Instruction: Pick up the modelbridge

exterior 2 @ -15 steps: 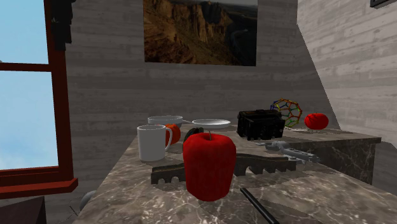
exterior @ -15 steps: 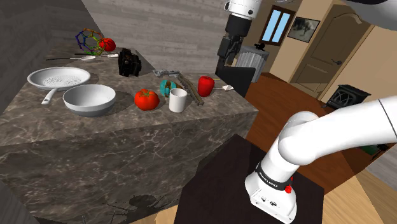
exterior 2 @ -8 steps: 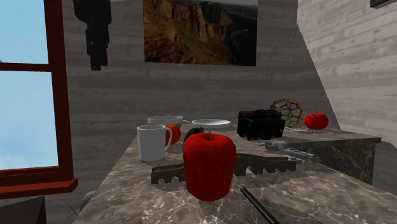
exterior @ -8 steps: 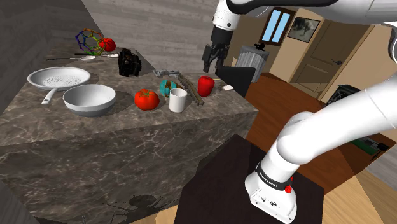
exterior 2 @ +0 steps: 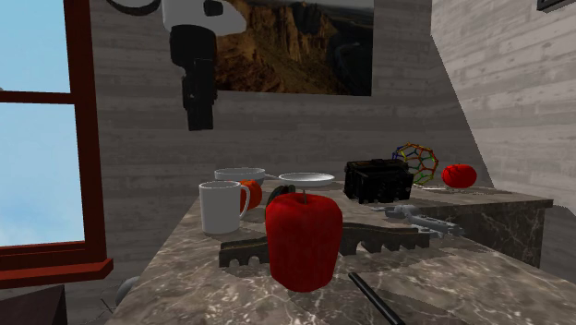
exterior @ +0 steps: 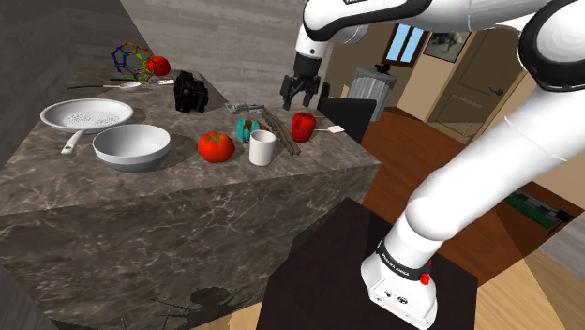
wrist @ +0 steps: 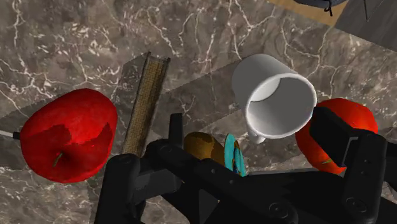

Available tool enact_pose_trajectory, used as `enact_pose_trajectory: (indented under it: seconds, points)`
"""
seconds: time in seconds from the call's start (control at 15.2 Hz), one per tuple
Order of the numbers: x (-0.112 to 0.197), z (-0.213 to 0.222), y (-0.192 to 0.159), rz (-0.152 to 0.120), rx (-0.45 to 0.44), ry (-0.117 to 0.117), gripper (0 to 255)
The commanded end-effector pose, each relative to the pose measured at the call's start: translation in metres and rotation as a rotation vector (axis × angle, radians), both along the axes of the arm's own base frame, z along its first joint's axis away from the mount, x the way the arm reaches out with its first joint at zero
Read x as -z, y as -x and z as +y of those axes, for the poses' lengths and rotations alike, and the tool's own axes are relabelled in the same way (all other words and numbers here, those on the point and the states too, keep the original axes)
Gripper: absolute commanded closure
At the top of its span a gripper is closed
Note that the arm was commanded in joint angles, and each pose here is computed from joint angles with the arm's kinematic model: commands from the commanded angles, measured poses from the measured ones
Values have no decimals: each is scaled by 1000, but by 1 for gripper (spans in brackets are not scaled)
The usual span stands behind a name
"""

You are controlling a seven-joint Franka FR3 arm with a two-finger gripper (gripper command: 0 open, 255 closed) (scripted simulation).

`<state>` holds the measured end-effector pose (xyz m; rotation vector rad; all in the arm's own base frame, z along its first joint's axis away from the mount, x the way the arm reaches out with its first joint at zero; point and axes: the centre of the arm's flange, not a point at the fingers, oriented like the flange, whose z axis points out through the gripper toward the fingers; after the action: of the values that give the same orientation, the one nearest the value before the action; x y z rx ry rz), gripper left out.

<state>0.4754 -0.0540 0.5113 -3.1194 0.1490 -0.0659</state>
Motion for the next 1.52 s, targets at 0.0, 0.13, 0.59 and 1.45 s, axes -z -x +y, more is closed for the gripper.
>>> enact_pose_trajectory:
  seconds: [0.0, 0.13, 0.59, 1.45]
  points:
    - [14, -13, -19, -1, 33, -1, 0]
    - [27, -27, -38, -1, 64, -2, 0]
    - [74, -77, -99, -3, 175, -7, 0]
    - [153, -154, -170, -4, 323, -13, 0]
